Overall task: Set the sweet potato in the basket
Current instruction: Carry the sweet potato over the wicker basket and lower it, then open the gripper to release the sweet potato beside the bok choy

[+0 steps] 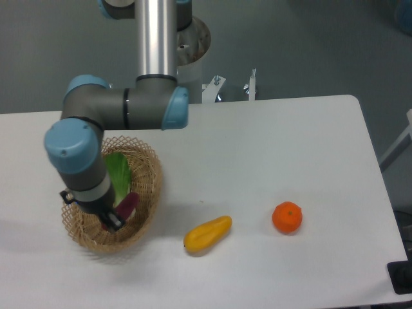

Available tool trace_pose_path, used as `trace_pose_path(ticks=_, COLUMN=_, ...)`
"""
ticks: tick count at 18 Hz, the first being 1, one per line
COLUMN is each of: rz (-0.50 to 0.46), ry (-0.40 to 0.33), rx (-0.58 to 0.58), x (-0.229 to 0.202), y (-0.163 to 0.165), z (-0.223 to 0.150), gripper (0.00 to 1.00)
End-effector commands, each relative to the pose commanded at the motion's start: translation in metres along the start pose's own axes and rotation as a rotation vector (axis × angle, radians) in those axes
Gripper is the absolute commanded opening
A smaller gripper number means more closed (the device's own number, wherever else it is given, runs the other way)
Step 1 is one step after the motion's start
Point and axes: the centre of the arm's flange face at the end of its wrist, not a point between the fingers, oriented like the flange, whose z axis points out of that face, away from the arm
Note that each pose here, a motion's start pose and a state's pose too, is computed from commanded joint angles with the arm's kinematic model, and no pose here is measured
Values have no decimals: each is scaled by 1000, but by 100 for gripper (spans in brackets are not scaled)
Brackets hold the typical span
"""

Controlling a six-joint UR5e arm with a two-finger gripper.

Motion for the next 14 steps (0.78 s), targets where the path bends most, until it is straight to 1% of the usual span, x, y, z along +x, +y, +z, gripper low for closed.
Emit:
trace_pose_path(ticks=2, rz=-9, ry=7, rx=-6, x=5, y=-4, z=7, gripper=38)
trace_pose_path(ticks=3, rz=-20, ry=10, rx=-7, x=5, y=-5, z=10, gripper=46)
trace_pose_path(ticks=4, rz=-21, ry=13, rx=-9, x=6, y=-5, z=11, gripper=52)
trace_pose_path(ticks=5, rz=-21, ry=17, rx=-3, x=7, y=-6, z=10, gripper=74)
trace_pose_path(ticks=6, rz=-18, ry=18, rx=0, x=8, y=-8, z=10, gripper=93)
trace_pose_path(ticks=7, rz=-18, ry=17, rx=3, x=8, y=-8, z=9, gripper=100)
trace_pose_path(ticks=14, rz=-20, ry=-4, rx=19, x=5, y=-9, z=-5, gripper=100)
